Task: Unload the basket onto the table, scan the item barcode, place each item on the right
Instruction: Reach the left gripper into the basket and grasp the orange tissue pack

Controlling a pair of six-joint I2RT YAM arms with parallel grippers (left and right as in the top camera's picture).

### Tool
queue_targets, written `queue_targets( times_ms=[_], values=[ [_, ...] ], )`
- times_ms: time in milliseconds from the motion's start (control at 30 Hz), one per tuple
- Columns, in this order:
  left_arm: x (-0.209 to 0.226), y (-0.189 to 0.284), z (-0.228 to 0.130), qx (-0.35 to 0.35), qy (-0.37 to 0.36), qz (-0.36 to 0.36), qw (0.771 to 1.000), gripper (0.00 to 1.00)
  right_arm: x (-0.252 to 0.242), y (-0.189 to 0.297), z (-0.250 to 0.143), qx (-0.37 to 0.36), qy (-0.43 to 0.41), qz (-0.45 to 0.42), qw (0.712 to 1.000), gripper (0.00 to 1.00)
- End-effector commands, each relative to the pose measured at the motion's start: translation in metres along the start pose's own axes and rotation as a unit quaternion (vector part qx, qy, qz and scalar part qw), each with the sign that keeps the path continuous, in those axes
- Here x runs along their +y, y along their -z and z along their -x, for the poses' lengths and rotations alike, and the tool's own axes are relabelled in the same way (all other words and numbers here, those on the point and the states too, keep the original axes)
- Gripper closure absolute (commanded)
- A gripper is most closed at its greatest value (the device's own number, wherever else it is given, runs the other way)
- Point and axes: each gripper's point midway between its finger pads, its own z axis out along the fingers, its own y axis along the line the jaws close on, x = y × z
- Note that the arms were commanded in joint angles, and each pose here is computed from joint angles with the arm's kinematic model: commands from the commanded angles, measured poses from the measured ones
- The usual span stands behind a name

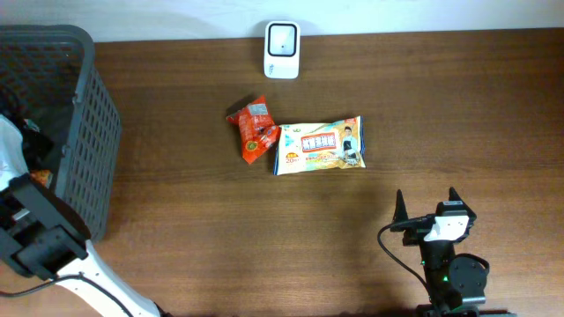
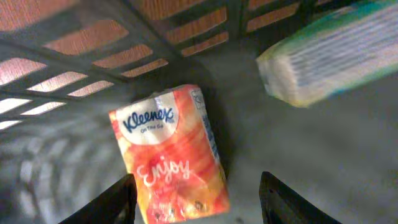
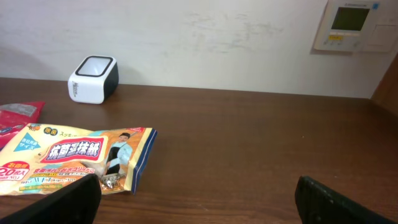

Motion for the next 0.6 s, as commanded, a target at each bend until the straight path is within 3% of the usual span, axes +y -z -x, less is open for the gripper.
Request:
queue_targets(
  times_ms=[0,100,133,200,267,300,433,567],
  values=[
    [-0.002,-0.023,-0.008,0.017,-0.009,0.013,1.0,0.39,-0.001,0.0,-0.004,0.004,-0.001,-0.003,1.0,0.02],
    [-0.005,-0.039,-0.017,0.033,-0.014,0.017,0.999,0.39,-0.001,0.0,-0.004,0.004,-0.001,-0.003,1.0,0.01],
    [-0.005,-0.042,-0.018,0.036,-0.015,0.018,0.999,0.44,-0.001,0.0,-0.004,0.004,-0.001,-0.003,1.0,0.02],
    [-0.006,-0.047,-0.022,0.041,-0.017,0.021,0.999,0.61,-0.001,0.0,-0.004,0.004,-0.001,-0.003,1.0,0.02],
    [-0.005,-0.046,-0.023,0.045,-0.018,0.021,0.999,0.94,-0.001,0.0,-0.004,0.004,-0.001,-0.003,1.0,0.02],
    [-0.006,-0.042,-0.024,0.051,-0.019,0.015,0.998,1.0,-0.001,0.0,-0.004,0.004,-0.001,-0.003,1.0,0.02],
    [-0.006,0.024,-0.014,0.071,-0.015,-0.026,0.997,1.0,-0.001,0.0,-0.004,0.004,-0.001,-0.003,1.0,0.02],
    [-0.008,0.133,0.009,0.018,-0.003,-0.112,0.994,1.0,-0.001,0.0,-0.004,0.004,-0.001,-0.003,1.0,0.02]
  ],
)
